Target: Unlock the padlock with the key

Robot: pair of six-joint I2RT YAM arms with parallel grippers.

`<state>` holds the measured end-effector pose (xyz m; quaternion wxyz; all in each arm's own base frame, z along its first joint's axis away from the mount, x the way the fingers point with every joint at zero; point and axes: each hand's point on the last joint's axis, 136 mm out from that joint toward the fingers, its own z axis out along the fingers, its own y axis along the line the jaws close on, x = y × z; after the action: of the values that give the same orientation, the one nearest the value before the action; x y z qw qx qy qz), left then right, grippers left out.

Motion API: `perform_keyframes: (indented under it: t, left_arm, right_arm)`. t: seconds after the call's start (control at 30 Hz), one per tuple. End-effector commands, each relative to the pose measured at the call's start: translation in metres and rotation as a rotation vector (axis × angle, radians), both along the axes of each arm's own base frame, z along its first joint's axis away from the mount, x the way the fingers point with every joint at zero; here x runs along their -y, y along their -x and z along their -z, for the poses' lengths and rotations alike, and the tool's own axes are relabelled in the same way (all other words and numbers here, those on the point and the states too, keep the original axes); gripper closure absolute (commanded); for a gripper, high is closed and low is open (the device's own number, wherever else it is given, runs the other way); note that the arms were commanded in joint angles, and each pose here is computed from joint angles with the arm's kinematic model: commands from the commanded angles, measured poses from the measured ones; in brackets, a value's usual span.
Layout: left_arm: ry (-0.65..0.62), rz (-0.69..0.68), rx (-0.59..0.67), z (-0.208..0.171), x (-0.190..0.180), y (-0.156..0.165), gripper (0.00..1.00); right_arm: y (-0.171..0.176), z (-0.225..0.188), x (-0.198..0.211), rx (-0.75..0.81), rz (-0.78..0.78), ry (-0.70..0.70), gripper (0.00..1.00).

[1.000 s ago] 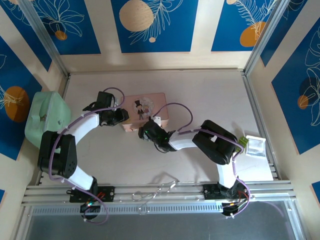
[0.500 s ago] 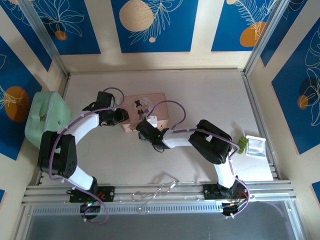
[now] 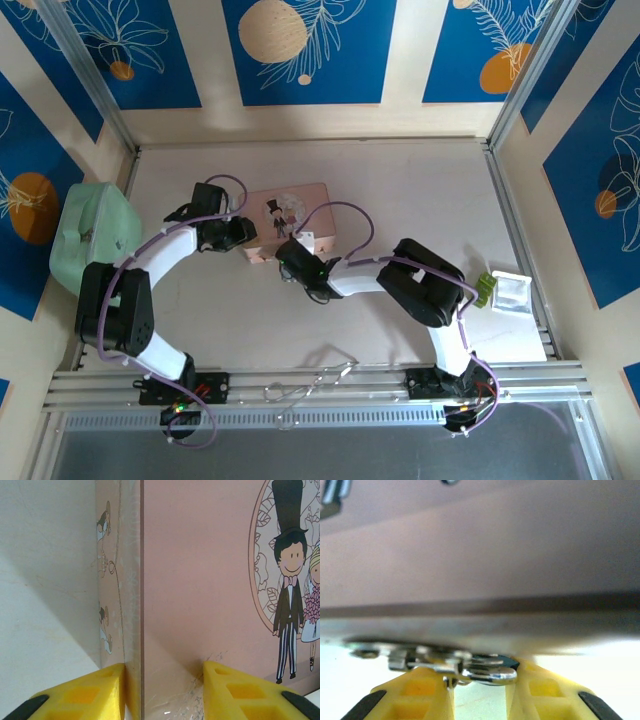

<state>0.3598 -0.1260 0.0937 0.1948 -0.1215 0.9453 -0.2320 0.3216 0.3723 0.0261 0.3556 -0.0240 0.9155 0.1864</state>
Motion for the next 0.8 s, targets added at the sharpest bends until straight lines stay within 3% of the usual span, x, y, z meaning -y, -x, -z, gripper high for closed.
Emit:
perform_keyframes:
  t: [0.0, 0.33, 0.5, 0.7, 0.77]
  left_arm:
    - [-0.044, -0.002, -0.08, 0.014, -0.014, 0.019, 0.6]
    - [-0.045, -0.012, -0.082, 0.014, -0.017, 0.019, 0.6]
    - [-0.046, -0.014, -0.081, 0.014, -0.018, 0.019, 0.6]
    - [-0.047, -0.017, -0.079, 0.014, -0.02, 0.021, 0.6]
    - [-0.043, -0.016, -0.079, 0.014, -0.019, 0.021, 0.6]
  right_arm:
    - [0.003, 0.003, 0.012, -0.009, -0.002, 0.024, 0.84]
    - [0.006, -0.009, 0.046, -0.009, 0.115, -0.182, 0.88]
    - [0.007, -0.016, 0.045, -0.027, 0.097, -0.319, 0.92]
    - [0.007, -0.02, 0.035, -0.035, 0.053, -0.354, 0.93]
    - [0.007, -0.02, 0.033, -0.036, 0.038, -0.365, 0.89]
